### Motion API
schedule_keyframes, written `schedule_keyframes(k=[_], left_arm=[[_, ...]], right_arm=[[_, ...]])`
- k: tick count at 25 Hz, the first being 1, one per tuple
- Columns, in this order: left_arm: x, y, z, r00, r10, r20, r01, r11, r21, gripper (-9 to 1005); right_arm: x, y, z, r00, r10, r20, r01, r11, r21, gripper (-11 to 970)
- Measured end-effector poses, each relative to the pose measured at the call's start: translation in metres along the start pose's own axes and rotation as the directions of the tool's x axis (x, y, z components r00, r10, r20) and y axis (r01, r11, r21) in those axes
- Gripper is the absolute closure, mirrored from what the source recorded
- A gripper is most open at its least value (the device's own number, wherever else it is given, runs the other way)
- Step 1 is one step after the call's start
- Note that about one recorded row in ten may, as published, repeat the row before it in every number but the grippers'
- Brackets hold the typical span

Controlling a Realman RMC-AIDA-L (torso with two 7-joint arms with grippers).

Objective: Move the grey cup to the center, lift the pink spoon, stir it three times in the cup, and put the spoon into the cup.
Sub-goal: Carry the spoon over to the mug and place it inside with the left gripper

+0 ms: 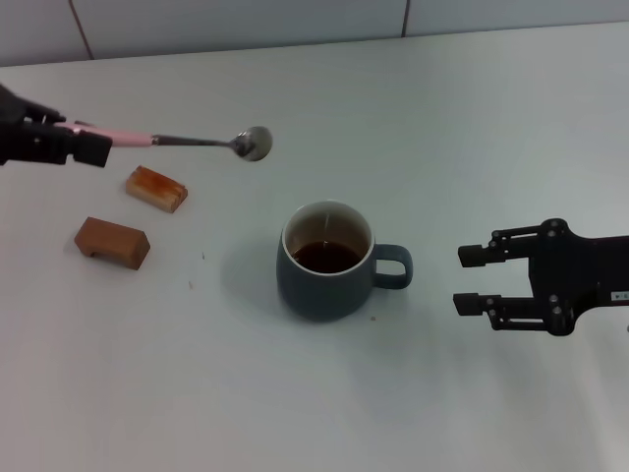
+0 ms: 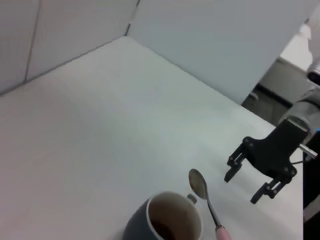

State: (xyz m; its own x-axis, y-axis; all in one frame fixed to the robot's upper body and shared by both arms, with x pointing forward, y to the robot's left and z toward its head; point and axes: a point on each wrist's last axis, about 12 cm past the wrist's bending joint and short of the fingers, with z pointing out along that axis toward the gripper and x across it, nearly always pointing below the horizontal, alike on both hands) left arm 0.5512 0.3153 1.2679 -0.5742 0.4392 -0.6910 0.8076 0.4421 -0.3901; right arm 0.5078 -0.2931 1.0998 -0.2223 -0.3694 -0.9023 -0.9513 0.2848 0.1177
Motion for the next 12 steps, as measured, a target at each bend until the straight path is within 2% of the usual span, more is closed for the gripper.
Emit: schedule_keyframes(k=[5,6,9,12], left_arm=[[-0.022,-0.024,0.007,0.99,0.133,-0.04,-0.133,0.991,-0.003,866],[-0.022,-0.024,0.007,0.99,0.133,-0.04,-0.133,0.991,-0.003,866],[-0.031,-0.039,0.019,0.973,0.211,-0.096,-0.212,0.977,0.004,866],[-0.036,-0.046,0.028,0.96,0.249,-0.13,-0.251,0.968,0.002,866]], right_arm=[[0.002,0.001,-0.001,1.0,0.005,-0.01,-0.005,1.0,0.001,395],[0.002,0.001,-0.001,1.0,0.005,-0.01,-0.005,1.0,0.001,395],[0.003,0.001,-0.001,1.0,0.007,-0.012,-0.007,1.0,0.001,395],[0.003,0.002,-0.001,1.0,0.008,-0.012,-0.008,1.0,-0.003,395]])
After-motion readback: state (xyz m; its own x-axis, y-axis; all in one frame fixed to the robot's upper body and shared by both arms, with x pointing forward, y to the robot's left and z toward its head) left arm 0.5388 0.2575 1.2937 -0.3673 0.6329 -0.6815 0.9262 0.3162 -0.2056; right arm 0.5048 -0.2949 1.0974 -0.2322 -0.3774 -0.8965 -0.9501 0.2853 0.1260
